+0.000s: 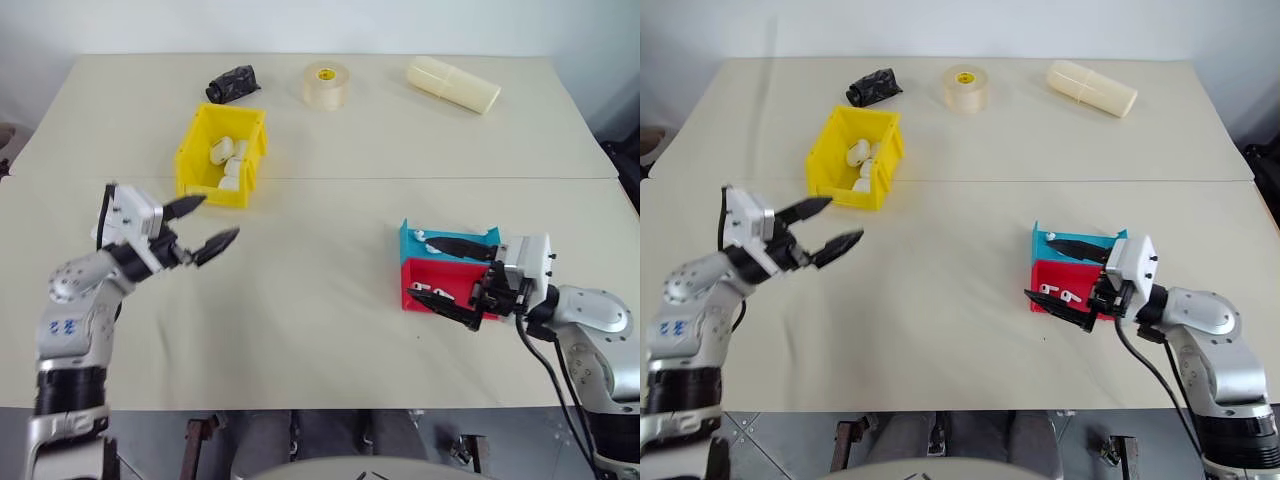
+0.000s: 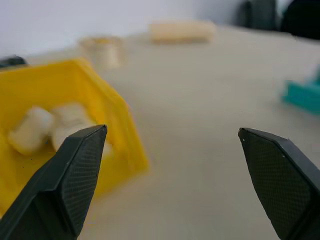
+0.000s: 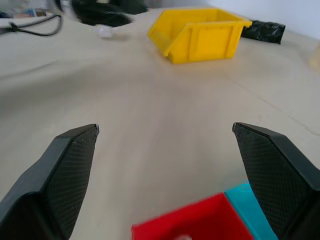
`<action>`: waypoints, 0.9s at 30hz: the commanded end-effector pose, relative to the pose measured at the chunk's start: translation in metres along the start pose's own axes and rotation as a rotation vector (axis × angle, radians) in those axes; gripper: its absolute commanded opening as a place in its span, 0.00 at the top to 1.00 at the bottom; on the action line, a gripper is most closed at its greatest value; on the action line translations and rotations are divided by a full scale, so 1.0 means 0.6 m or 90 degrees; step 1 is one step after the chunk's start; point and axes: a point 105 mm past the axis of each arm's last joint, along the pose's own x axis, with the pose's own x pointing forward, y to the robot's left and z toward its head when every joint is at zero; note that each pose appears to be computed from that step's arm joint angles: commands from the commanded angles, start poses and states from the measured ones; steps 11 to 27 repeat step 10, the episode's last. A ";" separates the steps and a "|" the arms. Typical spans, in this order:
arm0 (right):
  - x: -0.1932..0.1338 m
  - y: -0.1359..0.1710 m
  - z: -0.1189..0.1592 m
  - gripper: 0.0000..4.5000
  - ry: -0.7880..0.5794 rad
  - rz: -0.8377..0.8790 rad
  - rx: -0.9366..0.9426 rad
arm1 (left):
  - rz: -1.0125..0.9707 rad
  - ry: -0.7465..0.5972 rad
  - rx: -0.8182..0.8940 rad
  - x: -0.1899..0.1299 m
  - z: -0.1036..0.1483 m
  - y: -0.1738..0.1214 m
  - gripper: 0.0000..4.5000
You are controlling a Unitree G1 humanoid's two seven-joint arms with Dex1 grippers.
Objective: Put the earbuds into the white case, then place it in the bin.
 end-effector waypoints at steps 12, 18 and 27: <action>-0.050 -0.041 0.001 0.00 0.042 -0.016 -0.040 | -0.065 -0.001 0.109 -0.010 0.003 -0.058 0.01; -0.050 -0.041 0.001 0.00 0.042 -0.016 -0.040 | -0.065 -0.001 0.109 -0.010 0.003 -0.058 0.01; -0.050 -0.041 0.001 0.00 0.042 -0.016 -0.040 | -0.065 -0.001 0.109 -0.010 0.003 -0.058 0.01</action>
